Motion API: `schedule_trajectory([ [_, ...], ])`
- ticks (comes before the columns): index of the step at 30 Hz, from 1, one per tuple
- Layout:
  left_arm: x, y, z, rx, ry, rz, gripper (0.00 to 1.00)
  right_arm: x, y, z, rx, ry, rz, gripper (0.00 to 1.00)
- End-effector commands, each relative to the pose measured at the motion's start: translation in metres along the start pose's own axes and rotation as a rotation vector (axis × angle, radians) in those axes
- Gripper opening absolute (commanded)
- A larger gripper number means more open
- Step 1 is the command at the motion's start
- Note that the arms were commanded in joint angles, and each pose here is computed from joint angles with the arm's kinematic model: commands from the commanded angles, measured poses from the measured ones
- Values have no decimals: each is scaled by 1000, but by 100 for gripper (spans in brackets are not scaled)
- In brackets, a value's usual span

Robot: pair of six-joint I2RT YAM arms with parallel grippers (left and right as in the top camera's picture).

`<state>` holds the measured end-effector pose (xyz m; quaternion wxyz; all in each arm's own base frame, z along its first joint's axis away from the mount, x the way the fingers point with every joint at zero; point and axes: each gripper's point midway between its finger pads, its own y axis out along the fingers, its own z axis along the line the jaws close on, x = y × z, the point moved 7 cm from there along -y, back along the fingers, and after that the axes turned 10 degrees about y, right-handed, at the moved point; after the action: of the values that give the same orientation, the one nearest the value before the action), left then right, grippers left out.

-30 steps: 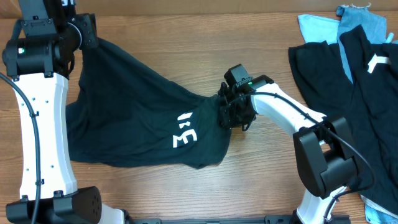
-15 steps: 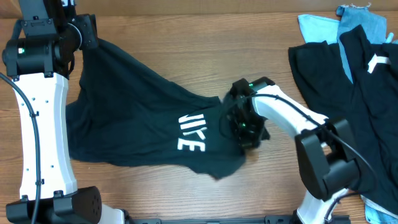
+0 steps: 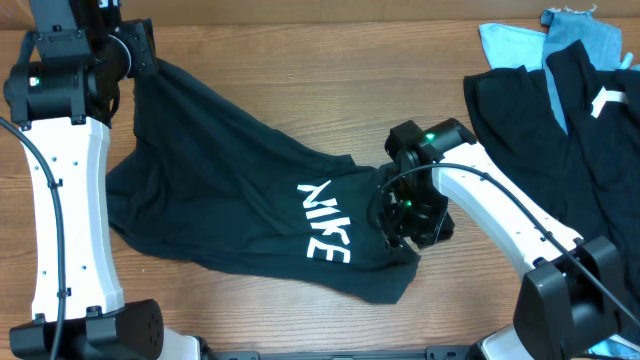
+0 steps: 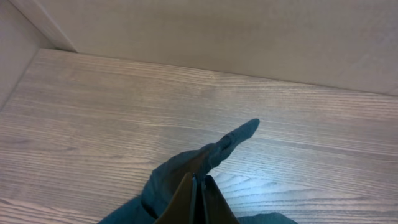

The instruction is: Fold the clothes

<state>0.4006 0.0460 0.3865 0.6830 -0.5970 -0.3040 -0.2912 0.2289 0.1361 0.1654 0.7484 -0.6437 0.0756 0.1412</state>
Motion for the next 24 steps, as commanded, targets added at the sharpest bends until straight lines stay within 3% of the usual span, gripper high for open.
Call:
schedule_trajectory([
  [1, 7, -15, 0, -2, -3, -41, 4, 57, -17, 6, 0, -52, -343, 73],
  [3, 5, -15, 0, -3, -2, -31, 4, 85, -27, 14, 38, -58, -506, 75],
  [6, 3, -15, 0, -4, -1, -19, 4, 109, -34, 16, 106, 40, -612, 74],
  [12, 3, -15, 0, -4, -1, -19, 4, 129, -8, -14, 71, 200, -541, 74],
  [20, 3, -15, 0, -4, -2, -20, 4, 136, 5, -33, 54, 255, -492, 74],
  [24, 3, -15, 0, -4, -2, -20, 4, 135, 5, -17, 198, 210, -449, 71],
])
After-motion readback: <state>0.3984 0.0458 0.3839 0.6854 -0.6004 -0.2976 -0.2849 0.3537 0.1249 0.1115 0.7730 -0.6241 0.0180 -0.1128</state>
